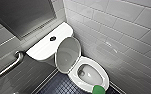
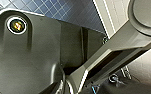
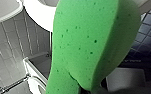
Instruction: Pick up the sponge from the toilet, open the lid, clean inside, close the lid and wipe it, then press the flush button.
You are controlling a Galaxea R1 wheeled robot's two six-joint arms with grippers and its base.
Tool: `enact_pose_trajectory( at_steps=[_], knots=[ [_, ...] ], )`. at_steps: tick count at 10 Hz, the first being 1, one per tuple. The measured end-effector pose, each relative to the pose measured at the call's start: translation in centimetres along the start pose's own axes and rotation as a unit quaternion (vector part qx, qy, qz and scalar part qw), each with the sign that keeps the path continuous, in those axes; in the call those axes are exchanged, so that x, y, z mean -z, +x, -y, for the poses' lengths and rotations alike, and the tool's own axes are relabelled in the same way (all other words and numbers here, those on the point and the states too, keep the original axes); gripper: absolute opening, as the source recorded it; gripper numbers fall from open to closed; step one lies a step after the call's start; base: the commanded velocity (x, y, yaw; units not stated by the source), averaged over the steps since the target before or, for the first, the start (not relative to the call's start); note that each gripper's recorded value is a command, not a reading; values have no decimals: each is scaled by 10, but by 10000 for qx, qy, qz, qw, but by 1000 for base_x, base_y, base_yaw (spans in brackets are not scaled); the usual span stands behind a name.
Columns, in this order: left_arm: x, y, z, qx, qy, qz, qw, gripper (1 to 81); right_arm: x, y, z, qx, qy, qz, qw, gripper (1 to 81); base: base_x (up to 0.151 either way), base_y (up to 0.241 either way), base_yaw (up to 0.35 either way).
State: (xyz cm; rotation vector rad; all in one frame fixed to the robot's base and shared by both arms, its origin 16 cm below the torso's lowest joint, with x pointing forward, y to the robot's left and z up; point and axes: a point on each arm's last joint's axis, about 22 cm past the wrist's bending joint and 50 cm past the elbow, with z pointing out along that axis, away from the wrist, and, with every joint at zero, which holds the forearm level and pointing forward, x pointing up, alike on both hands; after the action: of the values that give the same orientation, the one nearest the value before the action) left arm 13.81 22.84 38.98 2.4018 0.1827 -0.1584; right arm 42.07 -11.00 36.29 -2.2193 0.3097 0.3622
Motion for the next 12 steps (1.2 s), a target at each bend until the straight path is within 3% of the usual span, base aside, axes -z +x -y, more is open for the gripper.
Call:
enact_pose_trajectory(
  at_steps=[1, 3, 6, 10, 12],
  knots=[
    [11, 23, 9, -33, 79, -121, 9999, 811, -7, -7, 3, 54, 10, 103, 9999, 10, 0, 0, 0],
    [10, 60, -3, -19, -65, -322, 9995, 811, -5, -13, 5, 138, -18, 204, 9997, 10, 0, 0, 0],
    [16, 106, 3, 87, -22, -570, 9983, 811, 3, -11, 19, 229, -25, 340, 9992, 10, 0, 0, 0],
    [24, 161, -1, 123, -82, -855, 9962, 811, 21, -31, -12, -85, -214, 339, 9992, 10, 0, 0, 0],
    [26, 186, -5, 106, -122, -989, 9950, 811, 49, -49, -41, -341, -503, 406, 9973, 10, 0, 0, 0]
  ],
)
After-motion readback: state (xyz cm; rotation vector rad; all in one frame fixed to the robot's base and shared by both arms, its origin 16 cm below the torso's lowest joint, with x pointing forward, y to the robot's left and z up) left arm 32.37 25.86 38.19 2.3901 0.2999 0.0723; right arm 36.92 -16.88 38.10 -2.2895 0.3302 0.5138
